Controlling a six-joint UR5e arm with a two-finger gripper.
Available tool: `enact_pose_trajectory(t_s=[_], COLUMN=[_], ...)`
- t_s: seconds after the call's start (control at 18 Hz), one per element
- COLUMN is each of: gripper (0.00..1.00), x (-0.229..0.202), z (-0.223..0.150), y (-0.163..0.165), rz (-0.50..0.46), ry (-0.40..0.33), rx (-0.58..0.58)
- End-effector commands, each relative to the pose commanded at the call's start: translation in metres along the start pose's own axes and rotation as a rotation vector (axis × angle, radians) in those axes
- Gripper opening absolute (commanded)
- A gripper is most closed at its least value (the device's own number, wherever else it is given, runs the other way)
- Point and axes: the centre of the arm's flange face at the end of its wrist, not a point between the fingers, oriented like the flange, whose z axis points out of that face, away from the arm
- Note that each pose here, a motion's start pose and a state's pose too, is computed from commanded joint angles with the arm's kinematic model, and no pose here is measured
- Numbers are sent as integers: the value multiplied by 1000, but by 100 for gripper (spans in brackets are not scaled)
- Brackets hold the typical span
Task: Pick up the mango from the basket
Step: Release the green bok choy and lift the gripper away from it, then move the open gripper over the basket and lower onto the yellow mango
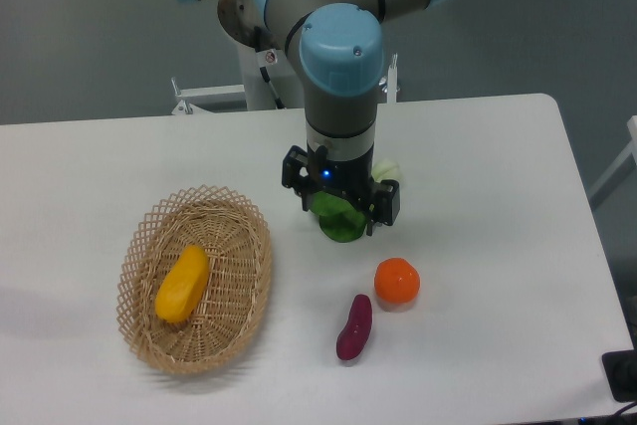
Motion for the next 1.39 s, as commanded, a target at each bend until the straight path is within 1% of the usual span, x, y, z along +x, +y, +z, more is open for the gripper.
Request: enact_pose_trajectory(t_s=[0.22,0.44,0.61,0.72,1.0,1.17,1.39], gripper=[100,100,100,100,100,100,100], x=[4,12,18,27,62,86,123], z=[0,-1,-2,-1,8,24,59], y=[3,-2,-2,-3,-25,-37,-56], rz=[0,-2,-7,-70,-175,-211,-183], ry=[-6,55,46,43,30,29,55], rx=[7,78,95,121,188,209,195])
